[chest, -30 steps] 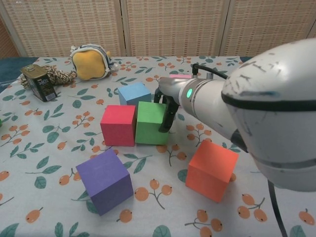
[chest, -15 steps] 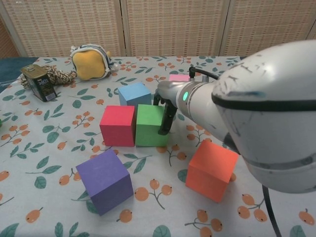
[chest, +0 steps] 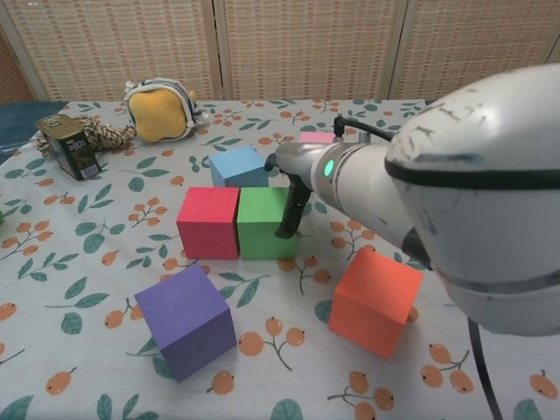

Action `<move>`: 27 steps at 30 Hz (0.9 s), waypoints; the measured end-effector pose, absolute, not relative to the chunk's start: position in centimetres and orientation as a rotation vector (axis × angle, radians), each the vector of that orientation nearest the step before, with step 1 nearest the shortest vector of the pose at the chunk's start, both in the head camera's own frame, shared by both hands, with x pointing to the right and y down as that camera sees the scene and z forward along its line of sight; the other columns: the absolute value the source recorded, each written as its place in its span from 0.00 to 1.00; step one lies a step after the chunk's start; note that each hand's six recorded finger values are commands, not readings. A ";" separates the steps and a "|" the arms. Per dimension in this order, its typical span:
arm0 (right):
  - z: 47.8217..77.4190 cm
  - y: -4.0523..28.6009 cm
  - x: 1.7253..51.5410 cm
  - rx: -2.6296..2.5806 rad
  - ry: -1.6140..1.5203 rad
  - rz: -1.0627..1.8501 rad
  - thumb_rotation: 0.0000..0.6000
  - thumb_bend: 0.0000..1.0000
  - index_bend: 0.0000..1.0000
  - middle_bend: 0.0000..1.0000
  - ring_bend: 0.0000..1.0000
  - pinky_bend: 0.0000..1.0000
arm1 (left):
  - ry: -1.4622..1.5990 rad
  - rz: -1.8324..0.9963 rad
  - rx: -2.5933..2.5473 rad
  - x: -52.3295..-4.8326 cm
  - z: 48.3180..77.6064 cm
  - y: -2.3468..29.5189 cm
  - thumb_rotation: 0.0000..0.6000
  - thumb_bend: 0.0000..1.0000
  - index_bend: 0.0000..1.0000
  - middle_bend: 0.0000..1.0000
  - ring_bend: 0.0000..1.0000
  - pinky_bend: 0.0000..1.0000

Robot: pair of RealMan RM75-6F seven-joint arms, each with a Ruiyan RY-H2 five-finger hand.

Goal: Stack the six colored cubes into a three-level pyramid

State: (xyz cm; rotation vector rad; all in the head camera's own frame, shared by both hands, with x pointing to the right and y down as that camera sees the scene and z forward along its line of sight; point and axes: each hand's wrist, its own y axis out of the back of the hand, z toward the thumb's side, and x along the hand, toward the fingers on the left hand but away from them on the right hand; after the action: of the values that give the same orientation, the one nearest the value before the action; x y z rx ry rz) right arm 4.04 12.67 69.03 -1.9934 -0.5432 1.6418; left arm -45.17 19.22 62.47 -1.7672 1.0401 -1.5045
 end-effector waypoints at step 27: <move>60.4 15.7 14.6 -1.899 -0.043 1.102 1.00 0.16 0.00 0.00 0.00 0.01 | 1.010 -1.537 -1.730 -44.6 63.3 19.4 1.00 0.31 0.00 0.00 0.00 0.09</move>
State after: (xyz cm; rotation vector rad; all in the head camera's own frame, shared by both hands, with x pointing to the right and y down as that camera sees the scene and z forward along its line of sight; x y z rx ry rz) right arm 14.64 15.75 60.37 -1.8985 -0.0429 1.1022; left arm -44.65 19.44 63.27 -1.7303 1.0103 -1.5373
